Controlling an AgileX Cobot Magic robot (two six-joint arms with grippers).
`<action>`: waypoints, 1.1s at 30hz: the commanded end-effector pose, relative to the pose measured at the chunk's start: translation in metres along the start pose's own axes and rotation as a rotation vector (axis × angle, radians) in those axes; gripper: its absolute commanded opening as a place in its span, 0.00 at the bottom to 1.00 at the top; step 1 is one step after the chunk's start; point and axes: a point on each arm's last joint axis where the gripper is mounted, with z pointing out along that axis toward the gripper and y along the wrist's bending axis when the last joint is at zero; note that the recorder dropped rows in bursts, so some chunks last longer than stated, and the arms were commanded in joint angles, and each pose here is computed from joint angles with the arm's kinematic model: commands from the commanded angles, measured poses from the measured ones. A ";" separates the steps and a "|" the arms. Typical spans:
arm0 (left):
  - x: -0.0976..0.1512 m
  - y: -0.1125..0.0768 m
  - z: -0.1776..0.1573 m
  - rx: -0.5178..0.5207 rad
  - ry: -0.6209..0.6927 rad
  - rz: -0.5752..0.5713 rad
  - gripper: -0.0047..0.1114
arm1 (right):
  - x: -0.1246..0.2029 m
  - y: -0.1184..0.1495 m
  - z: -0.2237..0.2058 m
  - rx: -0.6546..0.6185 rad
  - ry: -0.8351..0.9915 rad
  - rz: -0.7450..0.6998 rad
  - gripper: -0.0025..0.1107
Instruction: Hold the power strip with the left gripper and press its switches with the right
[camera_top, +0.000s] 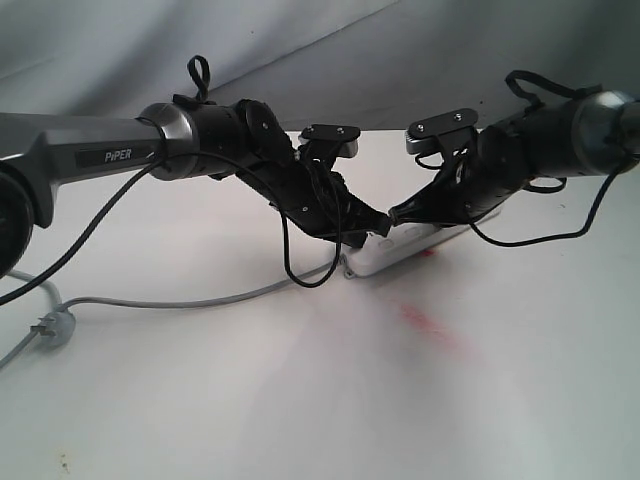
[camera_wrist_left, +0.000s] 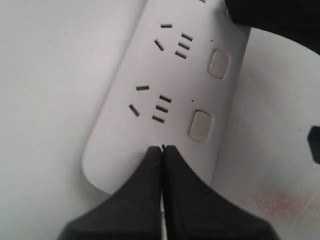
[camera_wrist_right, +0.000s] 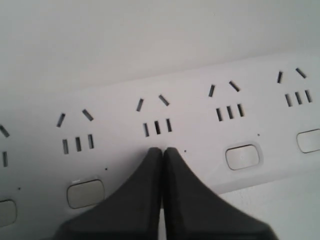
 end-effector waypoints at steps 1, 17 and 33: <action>0.002 -0.001 0.003 0.006 0.012 -0.010 0.04 | 0.007 -0.003 0.009 0.006 0.032 -0.008 0.02; 0.002 -0.001 0.003 0.006 0.012 -0.010 0.04 | 0.024 -0.006 0.024 0.065 0.141 -0.013 0.02; 0.002 -0.001 0.003 0.008 0.016 -0.010 0.04 | 0.033 -0.005 0.030 0.074 0.205 -0.010 0.02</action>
